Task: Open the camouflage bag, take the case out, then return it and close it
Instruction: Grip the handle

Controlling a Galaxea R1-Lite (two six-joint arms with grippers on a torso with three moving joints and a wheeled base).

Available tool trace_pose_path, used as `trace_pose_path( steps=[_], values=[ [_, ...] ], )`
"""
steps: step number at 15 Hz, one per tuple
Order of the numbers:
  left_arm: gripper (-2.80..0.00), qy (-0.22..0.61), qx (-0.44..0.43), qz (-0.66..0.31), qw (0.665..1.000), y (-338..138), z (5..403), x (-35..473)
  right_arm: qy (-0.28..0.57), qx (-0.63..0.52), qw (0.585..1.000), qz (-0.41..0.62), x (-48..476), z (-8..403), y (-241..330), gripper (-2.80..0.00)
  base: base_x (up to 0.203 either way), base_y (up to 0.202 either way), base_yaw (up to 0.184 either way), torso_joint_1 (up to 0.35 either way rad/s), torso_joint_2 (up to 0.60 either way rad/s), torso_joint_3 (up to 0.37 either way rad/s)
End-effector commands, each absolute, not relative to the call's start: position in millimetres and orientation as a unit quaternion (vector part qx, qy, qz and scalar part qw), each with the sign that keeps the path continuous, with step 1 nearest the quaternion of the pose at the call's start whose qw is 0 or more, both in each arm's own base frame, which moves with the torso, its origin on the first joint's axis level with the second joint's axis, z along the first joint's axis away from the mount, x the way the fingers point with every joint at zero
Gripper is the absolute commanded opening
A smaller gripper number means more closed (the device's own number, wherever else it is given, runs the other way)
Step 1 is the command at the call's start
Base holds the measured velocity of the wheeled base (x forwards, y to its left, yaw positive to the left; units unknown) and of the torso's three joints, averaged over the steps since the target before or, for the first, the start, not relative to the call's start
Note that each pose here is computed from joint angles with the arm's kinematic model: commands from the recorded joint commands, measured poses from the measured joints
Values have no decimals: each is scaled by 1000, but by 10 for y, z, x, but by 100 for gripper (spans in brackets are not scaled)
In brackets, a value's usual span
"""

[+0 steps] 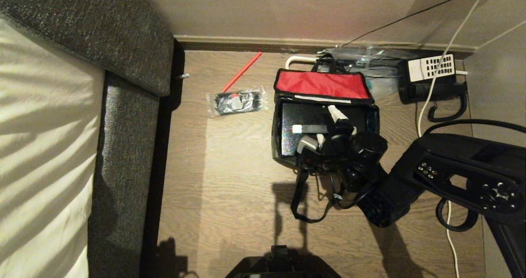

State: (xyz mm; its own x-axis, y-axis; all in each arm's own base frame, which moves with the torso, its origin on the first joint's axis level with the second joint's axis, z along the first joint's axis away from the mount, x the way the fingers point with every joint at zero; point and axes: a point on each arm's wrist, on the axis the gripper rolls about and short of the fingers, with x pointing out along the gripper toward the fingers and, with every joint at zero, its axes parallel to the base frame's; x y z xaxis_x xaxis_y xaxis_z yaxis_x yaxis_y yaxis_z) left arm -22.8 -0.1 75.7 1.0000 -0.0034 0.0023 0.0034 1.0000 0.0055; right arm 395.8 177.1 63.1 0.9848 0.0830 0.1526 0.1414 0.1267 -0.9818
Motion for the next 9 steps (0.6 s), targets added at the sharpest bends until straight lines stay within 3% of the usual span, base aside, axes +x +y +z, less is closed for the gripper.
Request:
trace_pose_path(
  steps=[1,6,9],
  values=[
    [-280,-1,3,-2,1000,-1,754,-227,-90,-661,744,-37,4008,674,1762,0,0,0,0,0,0,0],
    [-280,-1,3,-2,1000,-1,753,-227,-78,-635,766,-66,4034,739,1767,0,0,0,0,0,0,0],
    [-280,-1,3,-2,1000,-1,754,-227,-48,-648,759,-40,3988,475,1745,0,0,0,0,0,0,0]
  ],
)
